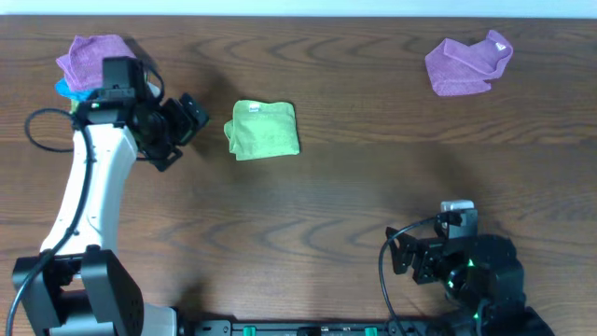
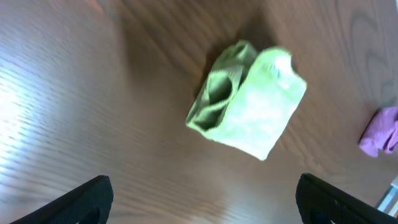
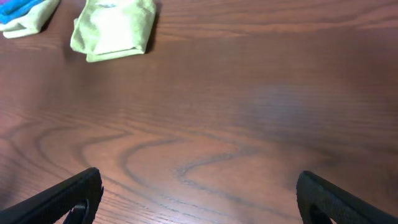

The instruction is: Fold the cloth

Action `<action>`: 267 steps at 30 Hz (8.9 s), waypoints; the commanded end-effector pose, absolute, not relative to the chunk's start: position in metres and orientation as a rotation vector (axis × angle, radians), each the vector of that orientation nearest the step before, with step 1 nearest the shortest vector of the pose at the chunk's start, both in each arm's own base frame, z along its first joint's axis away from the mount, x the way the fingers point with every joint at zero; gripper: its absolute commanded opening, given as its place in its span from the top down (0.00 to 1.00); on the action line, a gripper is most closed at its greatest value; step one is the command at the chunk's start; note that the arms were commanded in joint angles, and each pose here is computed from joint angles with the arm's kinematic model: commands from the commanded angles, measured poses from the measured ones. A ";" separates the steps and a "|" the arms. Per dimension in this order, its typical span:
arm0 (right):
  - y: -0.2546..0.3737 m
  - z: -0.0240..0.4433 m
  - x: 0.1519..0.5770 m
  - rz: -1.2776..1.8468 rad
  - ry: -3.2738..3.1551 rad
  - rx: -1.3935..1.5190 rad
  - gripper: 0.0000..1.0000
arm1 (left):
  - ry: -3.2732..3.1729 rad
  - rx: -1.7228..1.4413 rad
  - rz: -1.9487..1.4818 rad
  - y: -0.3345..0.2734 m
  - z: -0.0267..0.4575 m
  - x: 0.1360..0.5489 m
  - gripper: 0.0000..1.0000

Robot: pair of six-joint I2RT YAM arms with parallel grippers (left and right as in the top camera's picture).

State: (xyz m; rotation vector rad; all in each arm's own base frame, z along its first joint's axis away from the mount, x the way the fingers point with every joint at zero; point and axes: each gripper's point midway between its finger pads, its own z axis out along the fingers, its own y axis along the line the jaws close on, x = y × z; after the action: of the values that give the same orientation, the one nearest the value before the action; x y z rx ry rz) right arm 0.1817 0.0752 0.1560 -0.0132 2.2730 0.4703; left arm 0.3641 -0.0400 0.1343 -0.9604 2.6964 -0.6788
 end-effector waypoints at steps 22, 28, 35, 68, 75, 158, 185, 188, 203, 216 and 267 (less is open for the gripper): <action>0.070 0.155 0.183 0.453 2.273 0.040 0.01 | 2.455 -1.229 -0.978 -0.097 0.032 0.347 0.05; 0.069 0.152 0.181 0.450 2.290 0.041 0.01 | 2.442 -1.232 -0.958 -0.102 0.025 0.353 0.04; 0.068 0.148 0.178 0.445 2.307 0.042 0.01 | 2.413 -1.298 -0.979 -0.104 0.010 0.362 0.03; 0.068 0.148 0.178 0.445 2.307 0.042 0.01 | 2.324 -1.138 -0.923 -0.118 -0.037 0.400 0.60; 0.068 0.148 0.178 0.445 2.307 0.042 0.01 | 2.347 -0.884 -0.907 -0.123 -0.029 0.406 0.88; 0.068 0.148 0.178 0.445 2.307 0.042 0.01 | 1.987 -1.024 -0.473 0.197 0.151 0.577 0.94; 0.068 0.148 0.178 0.445 2.307 0.042 0.01 | 2.204 -1.233 -0.253 0.232 0.099 0.509 0.60; 0.068 0.148 0.178 0.445 2.307 0.042 0.01 | 2.195 -1.243 -0.248 0.237 0.101 0.507 0.44; 0.068 0.148 0.178 0.445 2.307 0.042 0.01 | 2.078 -1.186 -0.232 0.247 0.171 0.498 0.05; 0.068 0.148 0.178 0.445 2.307 0.042 0.01 | 2.041 -1.008 -0.501 0.196 0.246 0.493 0.05; 0.068 0.148 0.178 0.445 2.307 0.042 0.01 | 2.131 -0.171 -0.184 -0.020 0.233 0.371 0.05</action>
State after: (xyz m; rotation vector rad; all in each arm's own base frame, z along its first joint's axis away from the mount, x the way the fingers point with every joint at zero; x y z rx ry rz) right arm 0.1776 0.0713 0.1486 0.0171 2.3079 0.4546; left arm 0.3951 -0.0351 0.2487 -0.1493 2.1401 -0.2843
